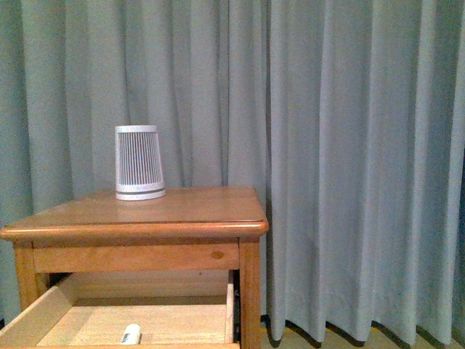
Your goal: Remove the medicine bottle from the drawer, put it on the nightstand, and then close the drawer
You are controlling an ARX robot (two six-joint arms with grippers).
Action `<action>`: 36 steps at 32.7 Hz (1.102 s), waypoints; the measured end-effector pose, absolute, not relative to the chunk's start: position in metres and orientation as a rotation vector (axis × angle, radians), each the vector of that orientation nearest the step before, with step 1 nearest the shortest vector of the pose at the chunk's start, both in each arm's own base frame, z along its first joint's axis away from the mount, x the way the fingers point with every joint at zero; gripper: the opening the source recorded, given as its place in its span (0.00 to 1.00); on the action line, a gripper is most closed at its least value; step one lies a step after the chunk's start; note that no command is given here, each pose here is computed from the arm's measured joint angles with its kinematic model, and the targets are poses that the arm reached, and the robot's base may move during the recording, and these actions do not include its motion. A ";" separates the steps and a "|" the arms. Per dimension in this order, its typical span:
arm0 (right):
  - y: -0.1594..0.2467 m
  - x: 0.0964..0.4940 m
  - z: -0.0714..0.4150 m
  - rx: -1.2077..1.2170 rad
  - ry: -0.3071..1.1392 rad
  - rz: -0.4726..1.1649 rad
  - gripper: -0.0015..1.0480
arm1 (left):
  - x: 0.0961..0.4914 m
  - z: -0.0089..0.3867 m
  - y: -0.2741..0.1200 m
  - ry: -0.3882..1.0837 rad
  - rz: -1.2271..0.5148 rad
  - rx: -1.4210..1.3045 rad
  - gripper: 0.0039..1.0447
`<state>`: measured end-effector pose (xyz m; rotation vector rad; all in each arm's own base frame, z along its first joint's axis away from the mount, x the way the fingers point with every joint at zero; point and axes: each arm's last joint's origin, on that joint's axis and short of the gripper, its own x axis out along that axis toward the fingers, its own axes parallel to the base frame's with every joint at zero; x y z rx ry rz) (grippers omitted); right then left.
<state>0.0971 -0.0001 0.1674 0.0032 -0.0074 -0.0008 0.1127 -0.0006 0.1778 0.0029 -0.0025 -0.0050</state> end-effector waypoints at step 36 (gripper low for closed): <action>0.000 0.097 0.167 0.003 -0.007 -0.004 0.93 | 0.097 0.166 -0.001 -0.005 -0.006 0.002 0.65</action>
